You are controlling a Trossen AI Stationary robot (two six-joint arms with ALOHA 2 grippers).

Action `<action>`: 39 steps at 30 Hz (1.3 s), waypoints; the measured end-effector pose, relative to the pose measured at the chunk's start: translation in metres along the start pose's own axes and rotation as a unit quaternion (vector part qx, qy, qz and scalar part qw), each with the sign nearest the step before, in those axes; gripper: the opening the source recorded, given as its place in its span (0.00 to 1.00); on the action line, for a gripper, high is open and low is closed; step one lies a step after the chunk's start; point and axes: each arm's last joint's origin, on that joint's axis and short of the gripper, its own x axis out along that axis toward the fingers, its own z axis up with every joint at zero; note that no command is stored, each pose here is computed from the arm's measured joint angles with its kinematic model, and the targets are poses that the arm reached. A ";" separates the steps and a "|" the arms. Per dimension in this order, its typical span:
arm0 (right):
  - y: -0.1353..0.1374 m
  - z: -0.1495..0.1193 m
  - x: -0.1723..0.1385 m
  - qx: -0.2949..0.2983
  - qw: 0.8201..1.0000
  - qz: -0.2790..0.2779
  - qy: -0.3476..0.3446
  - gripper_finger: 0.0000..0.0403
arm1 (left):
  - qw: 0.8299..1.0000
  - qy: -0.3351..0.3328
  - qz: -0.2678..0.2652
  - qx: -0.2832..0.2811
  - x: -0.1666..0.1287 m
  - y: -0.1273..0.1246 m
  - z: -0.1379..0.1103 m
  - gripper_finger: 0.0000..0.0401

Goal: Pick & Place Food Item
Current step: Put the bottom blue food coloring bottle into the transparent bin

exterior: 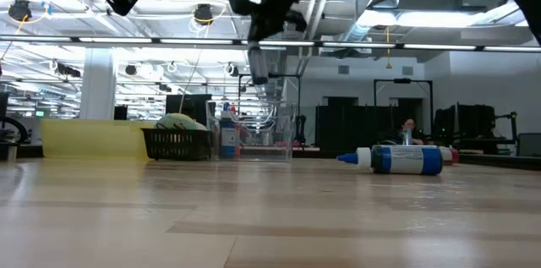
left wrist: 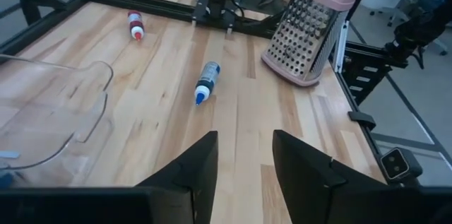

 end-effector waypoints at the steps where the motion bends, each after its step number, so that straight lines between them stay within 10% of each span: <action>1: -0.004 -0.003 0.006 0.009 1.000 -0.004 -0.001 0.05 | 1.000 0.000 0.001 -0.005 0.000 0.000 0.000 0.33; 26: -0.047 -0.097 0.075 0.134 0.987 0.006 -0.089 0.05 | 0.996 -0.027 0.079 -0.023 0.000 0.005 0.001 0.33; 39: -0.051 -0.115 0.077 0.085 0.993 -0.009 -0.078 0.05 | 0.993 -0.039 0.107 -0.039 -0.001 0.006 0.002 0.33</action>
